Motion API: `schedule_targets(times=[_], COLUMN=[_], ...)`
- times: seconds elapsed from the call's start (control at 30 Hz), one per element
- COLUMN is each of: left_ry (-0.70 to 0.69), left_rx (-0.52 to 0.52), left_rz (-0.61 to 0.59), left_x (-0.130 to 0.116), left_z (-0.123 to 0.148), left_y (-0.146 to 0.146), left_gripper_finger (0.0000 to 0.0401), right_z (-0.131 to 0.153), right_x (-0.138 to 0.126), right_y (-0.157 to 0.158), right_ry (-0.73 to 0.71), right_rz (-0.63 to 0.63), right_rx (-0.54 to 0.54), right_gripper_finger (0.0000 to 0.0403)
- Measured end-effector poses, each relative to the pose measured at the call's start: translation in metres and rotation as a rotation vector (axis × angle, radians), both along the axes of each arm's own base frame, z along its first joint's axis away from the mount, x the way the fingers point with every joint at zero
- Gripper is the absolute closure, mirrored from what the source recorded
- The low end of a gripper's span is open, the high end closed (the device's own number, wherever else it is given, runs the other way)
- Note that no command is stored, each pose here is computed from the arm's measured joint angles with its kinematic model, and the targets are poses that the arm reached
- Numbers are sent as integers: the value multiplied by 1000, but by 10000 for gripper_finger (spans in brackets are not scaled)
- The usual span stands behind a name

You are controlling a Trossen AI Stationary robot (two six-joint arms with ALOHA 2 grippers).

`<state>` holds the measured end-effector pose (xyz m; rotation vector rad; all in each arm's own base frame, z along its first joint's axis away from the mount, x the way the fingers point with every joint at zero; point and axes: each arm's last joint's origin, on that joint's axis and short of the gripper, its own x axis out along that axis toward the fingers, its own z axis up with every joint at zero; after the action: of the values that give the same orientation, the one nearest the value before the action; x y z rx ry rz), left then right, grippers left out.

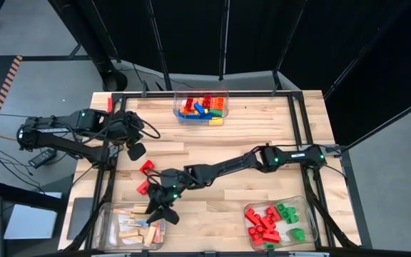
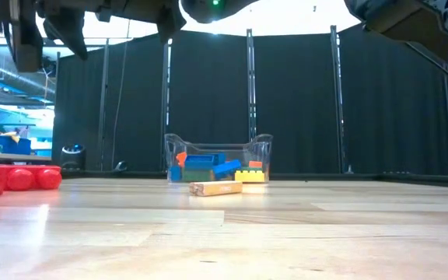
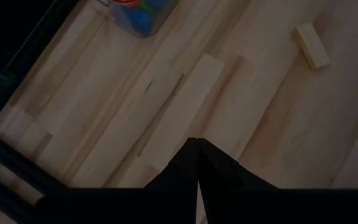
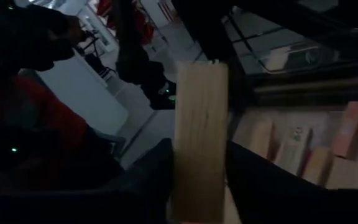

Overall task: Sort blocks by size
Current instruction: Put the white block into the bottom left transparent bin

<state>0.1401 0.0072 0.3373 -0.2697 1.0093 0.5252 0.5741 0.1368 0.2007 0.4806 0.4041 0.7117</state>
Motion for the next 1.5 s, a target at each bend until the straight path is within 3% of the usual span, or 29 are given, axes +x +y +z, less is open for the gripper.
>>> schedule_targets(times=[0.1,0.27,0.43,0.5,0.6,0.67,0.73,0.93,1.1,1.37,1.5], left_ry=[-5,-1,2,1,-3,-9,-21,-27,-33,-34,-45], left_rx=[0,5,8,8,9,11,11,28,43,82,81], left_rz=[0,-10,-14,-14,-13,-12,-12,5,27,47,48], left_x=[0,0,0,0,1,1,2,2,2,2,3], left_z=[0,0,0,0,0,1,1,1,2,2,3], left_y=[0,0,0,0,0,0,0,1,1,3,3], left_gripper_finger=[388,388,388,388,388,388,388,388,388,388,388], right_z=[0,8,29,43,53,50,46,24,-2,-45,-59], right_x=[0,1,-18,-39,-76,-94,-104,-106,-103,-103,-106], right_y=[-2,-8,-43,-60,-76,-84,-91,-115,-115,-94,-90], right_ry=[-9,-13,246,364,541,636,692,686,647,570,565], right_rz=[-6,-8,10,4,10,73,172,280,328,338,298], right_rx=[-17,-36,-107,-236,-579,-811,-924,-987,-915,-1014,-1106], right_gripper_finger=[206,202,228,239,249,251,250,241,216,155,155])
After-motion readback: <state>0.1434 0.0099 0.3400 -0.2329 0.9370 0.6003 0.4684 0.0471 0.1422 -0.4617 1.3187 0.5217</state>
